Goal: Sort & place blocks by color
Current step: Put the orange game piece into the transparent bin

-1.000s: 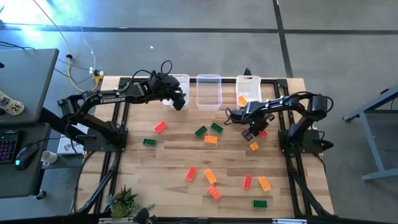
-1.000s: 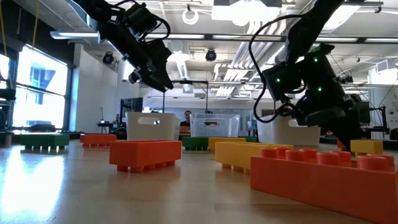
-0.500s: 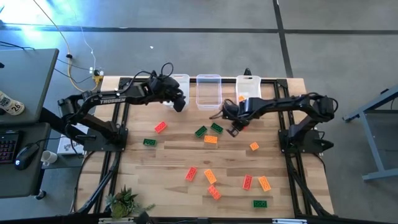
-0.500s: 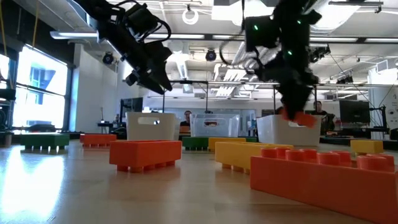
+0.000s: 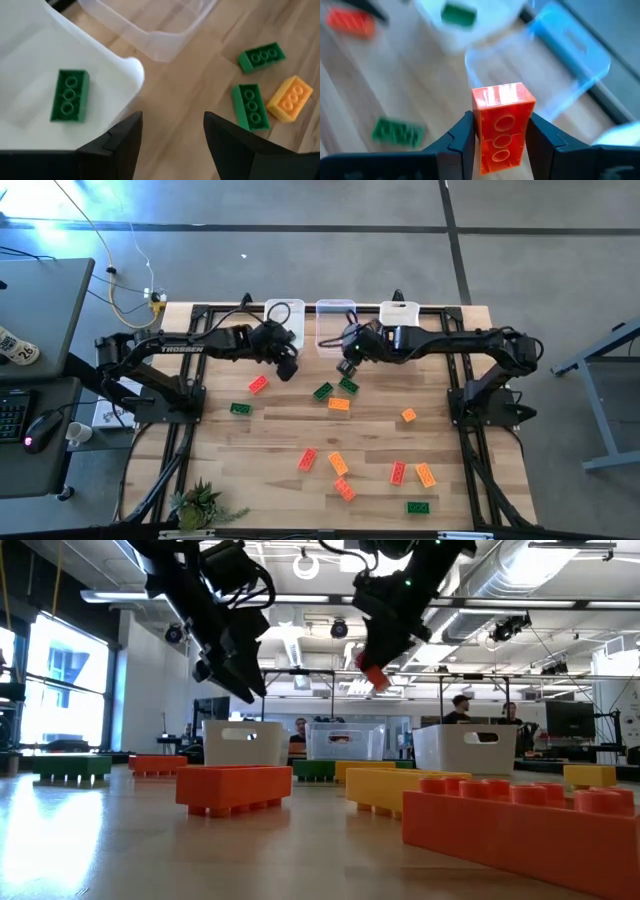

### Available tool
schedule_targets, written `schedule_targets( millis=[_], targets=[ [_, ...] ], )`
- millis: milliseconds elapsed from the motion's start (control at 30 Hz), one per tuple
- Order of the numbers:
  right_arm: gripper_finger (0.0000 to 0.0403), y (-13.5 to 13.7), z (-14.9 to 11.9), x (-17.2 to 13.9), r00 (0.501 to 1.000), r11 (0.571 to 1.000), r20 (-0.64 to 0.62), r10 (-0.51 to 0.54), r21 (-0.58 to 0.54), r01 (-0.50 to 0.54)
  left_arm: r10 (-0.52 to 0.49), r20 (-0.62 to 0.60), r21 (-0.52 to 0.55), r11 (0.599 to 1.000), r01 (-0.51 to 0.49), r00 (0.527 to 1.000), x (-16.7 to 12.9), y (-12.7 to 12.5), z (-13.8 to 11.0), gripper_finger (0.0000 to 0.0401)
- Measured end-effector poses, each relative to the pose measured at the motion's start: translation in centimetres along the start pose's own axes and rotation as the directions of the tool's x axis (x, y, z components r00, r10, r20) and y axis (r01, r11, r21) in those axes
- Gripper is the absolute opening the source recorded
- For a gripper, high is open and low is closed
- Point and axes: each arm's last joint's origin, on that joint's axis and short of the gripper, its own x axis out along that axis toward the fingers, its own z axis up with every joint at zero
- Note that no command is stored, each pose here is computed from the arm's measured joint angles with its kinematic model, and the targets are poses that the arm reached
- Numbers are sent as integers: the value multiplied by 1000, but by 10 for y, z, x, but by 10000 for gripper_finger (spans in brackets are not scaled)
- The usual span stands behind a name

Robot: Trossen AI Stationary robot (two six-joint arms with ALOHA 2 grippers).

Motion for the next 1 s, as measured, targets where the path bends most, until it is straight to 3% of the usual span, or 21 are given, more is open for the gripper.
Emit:
schedule_targets(
  millis=[200,400,600,1000],
  targets=[
    [111,-11,22,3,983,999,182,-13,-27,18,35,-38,14,999,-35,999,-2,-14,-10,197],
    [111,-30,35,11,962,994,264,-75,-54,92,95,-99,10,995,-95,991,-5,-23,-22,197],
    [111,-43,35,45,973,990,228,18,-139,14,148,-201,3,989,-151,968,-10,-30,-39,197],
    [111,-54,22,84,991,993,105,87,-90,-77,194,-288,49,981,-188,938,-18,-39,-56,197]
  ],
)
